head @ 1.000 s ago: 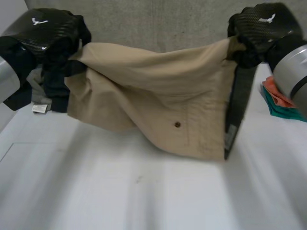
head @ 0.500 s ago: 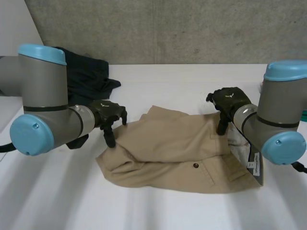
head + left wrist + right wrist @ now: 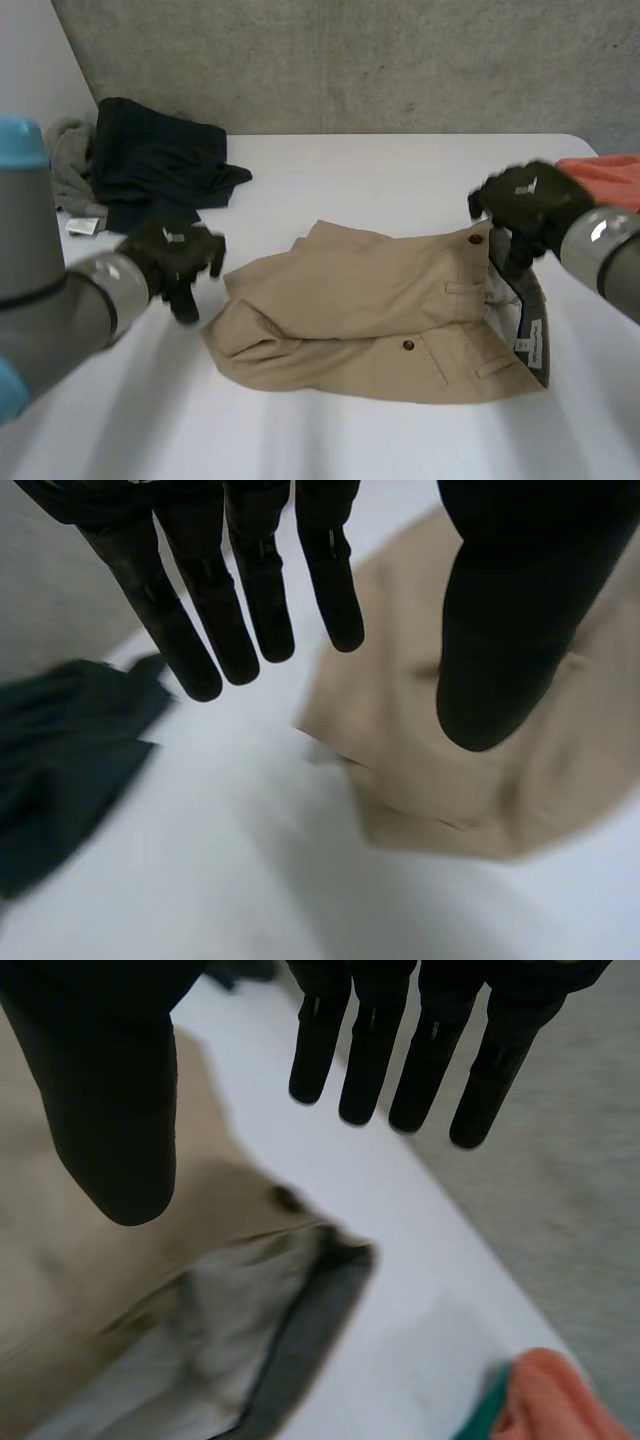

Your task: Fold the laundry.

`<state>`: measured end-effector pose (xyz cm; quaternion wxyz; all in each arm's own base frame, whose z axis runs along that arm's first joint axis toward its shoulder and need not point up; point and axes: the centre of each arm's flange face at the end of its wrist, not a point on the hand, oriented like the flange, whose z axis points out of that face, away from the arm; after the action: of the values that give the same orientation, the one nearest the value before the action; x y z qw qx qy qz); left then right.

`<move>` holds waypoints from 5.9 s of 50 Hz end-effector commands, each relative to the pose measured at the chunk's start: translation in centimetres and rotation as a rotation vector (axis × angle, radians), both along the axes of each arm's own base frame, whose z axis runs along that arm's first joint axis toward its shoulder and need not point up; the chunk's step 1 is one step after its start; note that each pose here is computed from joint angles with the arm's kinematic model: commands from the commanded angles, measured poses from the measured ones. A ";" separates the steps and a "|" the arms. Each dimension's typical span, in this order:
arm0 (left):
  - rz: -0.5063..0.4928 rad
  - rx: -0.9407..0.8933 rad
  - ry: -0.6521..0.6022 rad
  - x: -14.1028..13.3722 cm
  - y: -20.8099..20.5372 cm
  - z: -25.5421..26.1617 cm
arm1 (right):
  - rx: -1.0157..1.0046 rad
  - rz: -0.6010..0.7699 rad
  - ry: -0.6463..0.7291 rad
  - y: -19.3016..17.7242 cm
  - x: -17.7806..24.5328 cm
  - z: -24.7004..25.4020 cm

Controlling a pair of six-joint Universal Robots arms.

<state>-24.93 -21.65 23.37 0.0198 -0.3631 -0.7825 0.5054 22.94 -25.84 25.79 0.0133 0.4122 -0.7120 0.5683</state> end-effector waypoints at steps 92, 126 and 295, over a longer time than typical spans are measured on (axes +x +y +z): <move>0.209 -0.582 0.405 -3.2 -15.4 8.1 | -0.612 0.060 -0.500 -13.7 6.8 6.0; 0.130 -0.159 0.050 2.7 -6.2 -2.5 | 0.086 0.035 -0.160 -0.7 2.8 -5.8; -0.508 0.240 -0.478 1.9 11.0 -3.0 | 0.396 0.438 0.471 10.1 -1.0 -5.5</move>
<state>-23.98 -15.56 20.86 -0.0258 -0.5651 -0.7254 0.3921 23.42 -19.90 19.67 0.0004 0.5949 -0.7153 0.3668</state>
